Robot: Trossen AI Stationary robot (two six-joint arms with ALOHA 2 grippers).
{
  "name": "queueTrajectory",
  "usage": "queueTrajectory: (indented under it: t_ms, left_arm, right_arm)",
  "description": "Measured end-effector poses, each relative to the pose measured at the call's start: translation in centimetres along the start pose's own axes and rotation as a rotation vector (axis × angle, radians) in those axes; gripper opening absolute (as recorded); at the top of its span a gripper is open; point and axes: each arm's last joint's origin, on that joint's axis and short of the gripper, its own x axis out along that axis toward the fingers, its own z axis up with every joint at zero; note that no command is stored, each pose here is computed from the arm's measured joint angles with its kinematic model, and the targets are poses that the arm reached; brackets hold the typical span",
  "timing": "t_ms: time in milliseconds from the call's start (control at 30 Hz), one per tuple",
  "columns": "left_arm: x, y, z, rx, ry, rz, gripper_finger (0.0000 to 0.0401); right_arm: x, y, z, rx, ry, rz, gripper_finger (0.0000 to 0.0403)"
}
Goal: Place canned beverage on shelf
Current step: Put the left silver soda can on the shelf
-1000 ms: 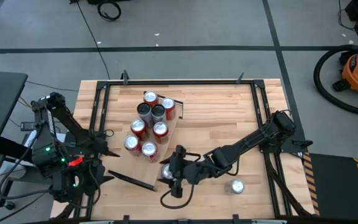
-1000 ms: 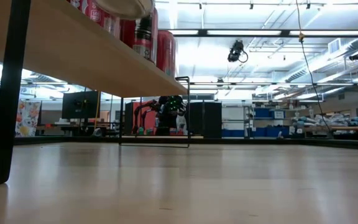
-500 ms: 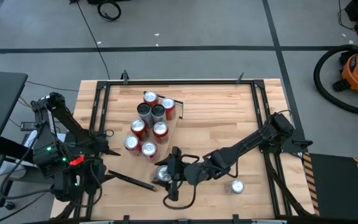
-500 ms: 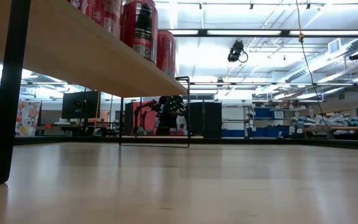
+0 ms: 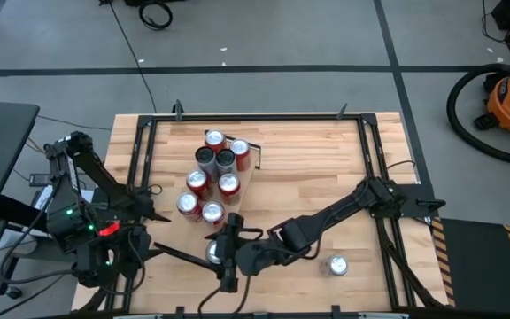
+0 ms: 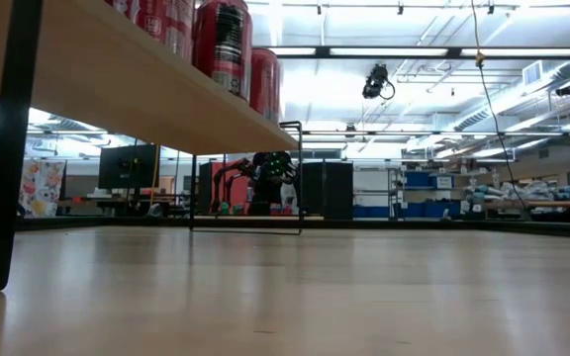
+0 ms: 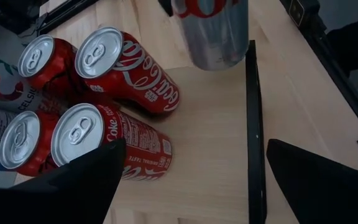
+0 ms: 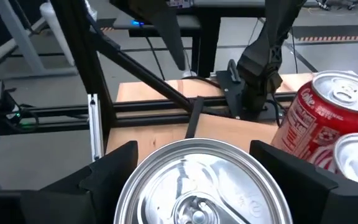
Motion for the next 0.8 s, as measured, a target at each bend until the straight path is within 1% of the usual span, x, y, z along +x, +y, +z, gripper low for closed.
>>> queueTrajectory:
  t_ms: [200,267,500,567,667,800]
  left_arm:
    - [0.0,0.0,0.0,-0.017,0.005,-0.007,0.0400]
    - [0.0,0.0,0.0,-0.024,0.005,-0.007,0.0400]
    - [0.0,0.0,0.0,-0.024,0.006,-0.007,0.0400]
    - [0.0,0.0,0.0,-0.024,0.005,-0.007,0.0400]
    - [0.0,0.0,0.0,-0.027,0.005,-0.008,0.0400]
    - [0.0,0.0,0.0,-0.030,0.005,-0.009,0.0400]
  right_arm:
    - [0.5,-1.0,-0.1,0.052,0.008,-0.064,0.0309]
    - [0.6,-1.2,-0.1,0.065,0.003,-0.069,0.0309]
    - [0.8,-1.2,-0.5,0.072,0.023,-0.062,0.0309]
    - [0.9,-1.4,-0.5,0.083,0.030,-0.044,0.0310]
    - [1.6,-1.5,-0.7,0.104,0.029,-0.026,0.0311]
    - [2.7,-1.9,-1.5,0.091,0.056,-0.026,0.0312]
